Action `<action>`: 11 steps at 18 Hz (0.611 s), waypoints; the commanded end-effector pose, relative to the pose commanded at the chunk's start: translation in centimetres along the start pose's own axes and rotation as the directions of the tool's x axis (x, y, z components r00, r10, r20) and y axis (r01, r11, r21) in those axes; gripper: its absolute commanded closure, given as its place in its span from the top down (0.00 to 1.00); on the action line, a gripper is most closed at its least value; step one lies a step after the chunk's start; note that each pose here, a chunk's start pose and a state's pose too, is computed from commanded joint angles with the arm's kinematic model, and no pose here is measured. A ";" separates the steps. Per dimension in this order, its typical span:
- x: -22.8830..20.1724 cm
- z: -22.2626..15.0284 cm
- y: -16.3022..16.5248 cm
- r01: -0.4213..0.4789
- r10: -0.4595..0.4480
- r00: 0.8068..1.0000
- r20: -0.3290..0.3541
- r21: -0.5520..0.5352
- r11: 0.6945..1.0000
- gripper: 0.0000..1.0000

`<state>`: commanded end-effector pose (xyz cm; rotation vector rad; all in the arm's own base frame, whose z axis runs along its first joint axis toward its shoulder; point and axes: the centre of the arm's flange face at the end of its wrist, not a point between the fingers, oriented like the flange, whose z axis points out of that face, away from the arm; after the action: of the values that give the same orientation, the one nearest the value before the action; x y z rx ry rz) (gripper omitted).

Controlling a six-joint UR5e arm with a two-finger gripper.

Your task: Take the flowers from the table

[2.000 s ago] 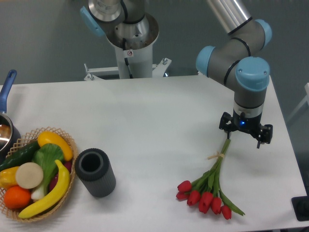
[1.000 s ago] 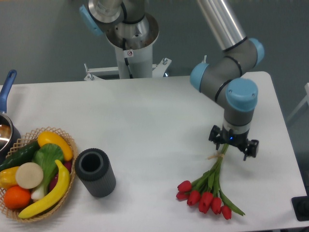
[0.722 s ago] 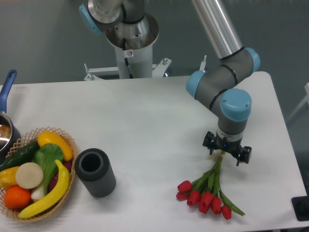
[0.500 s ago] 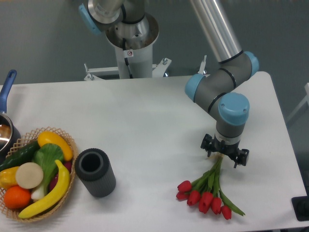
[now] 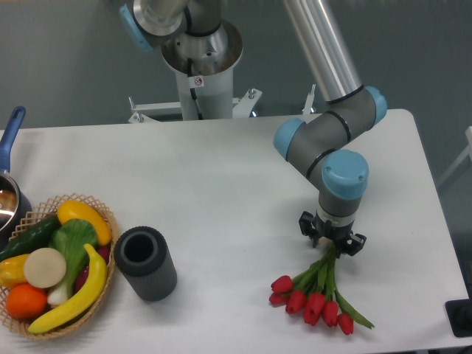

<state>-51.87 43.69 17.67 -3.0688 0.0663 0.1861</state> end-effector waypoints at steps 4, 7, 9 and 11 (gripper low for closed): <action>-0.3 -1.0 -0.1 0.011 -0.011 1.000 0.017 0.007 1.000 0.13; -0.8 -2.4 -0.3 0.062 -0.063 0.997 0.039 0.021 0.998 0.09; -1.3 -3.6 -0.3 0.068 -0.070 0.996 0.058 0.031 0.997 0.09; -2.4 -5.3 0.4 0.082 -0.085 0.993 0.082 0.045 0.996 0.09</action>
<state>-53.66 43.03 23.15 -3.0107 -0.0614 0.3038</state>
